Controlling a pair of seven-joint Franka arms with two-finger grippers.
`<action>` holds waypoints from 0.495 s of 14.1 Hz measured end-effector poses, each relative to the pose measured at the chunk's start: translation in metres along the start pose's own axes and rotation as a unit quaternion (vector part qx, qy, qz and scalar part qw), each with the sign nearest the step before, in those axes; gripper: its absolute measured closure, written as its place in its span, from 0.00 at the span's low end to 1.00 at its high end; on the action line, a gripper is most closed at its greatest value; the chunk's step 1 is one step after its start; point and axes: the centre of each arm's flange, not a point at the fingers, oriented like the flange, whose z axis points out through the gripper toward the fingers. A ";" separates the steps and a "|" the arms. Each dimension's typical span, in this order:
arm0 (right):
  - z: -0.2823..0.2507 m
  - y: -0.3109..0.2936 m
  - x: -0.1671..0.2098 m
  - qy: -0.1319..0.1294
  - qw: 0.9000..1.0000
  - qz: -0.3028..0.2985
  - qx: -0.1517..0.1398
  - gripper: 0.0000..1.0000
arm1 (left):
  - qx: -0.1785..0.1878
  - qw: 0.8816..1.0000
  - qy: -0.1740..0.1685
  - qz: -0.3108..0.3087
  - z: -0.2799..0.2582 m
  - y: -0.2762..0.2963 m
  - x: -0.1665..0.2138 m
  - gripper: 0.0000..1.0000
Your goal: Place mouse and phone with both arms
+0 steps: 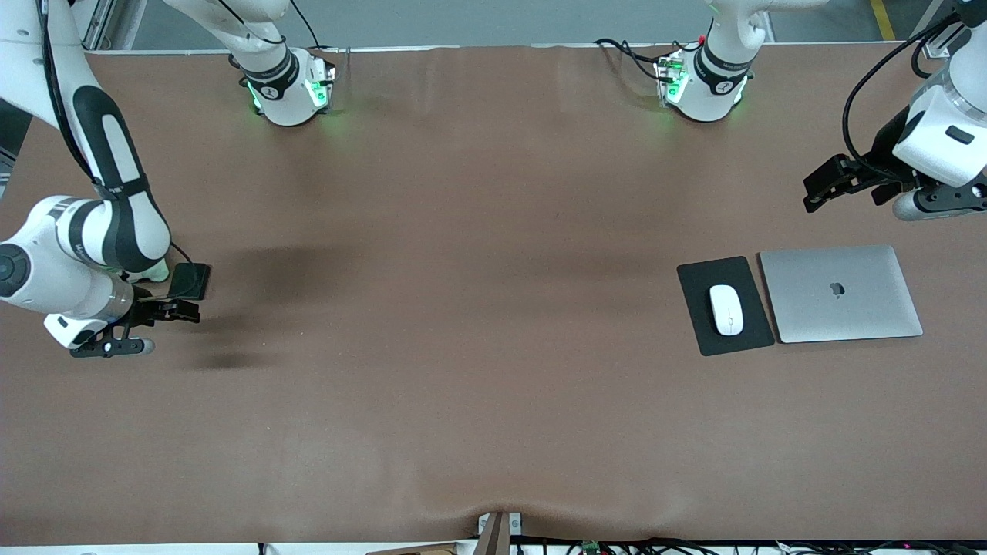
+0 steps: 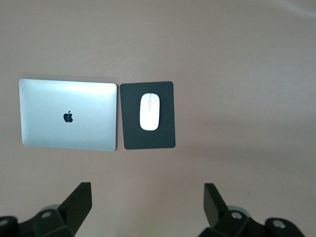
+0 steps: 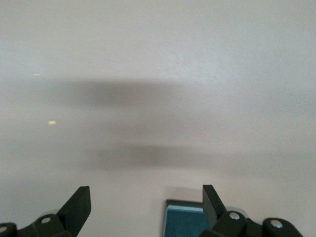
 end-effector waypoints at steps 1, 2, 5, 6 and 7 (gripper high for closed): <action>-0.022 -0.006 0.006 -0.008 1.000 -0.003 0.001 0.00 | -0.001 1.000 -0.002 0.000 0.000 0.000 -0.001 0.00; -0.046 -0.013 0.011 -0.013 1.000 -0.003 0.001 0.00 | -0.001 1.000 -0.003 0.000 -0.001 0.000 -0.002 0.00; -0.115 -0.044 0.013 -0.034 0.999 0.014 0.002 0.00 | -0.001 1.000 -0.007 0.000 -0.002 0.000 -0.004 0.00; -0.140 -0.054 0.007 -0.034 0.999 0.016 0.001 0.00 | -0.001 1.000 -0.008 0.000 -0.002 0.000 -0.005 0.00; -0.167 -0.062 -0.002 -0.028 0.999 0.017 0.005 0.00 | -0.001 1.000 -0.008 0.000 -0.002 -0.001 -0.005 0.00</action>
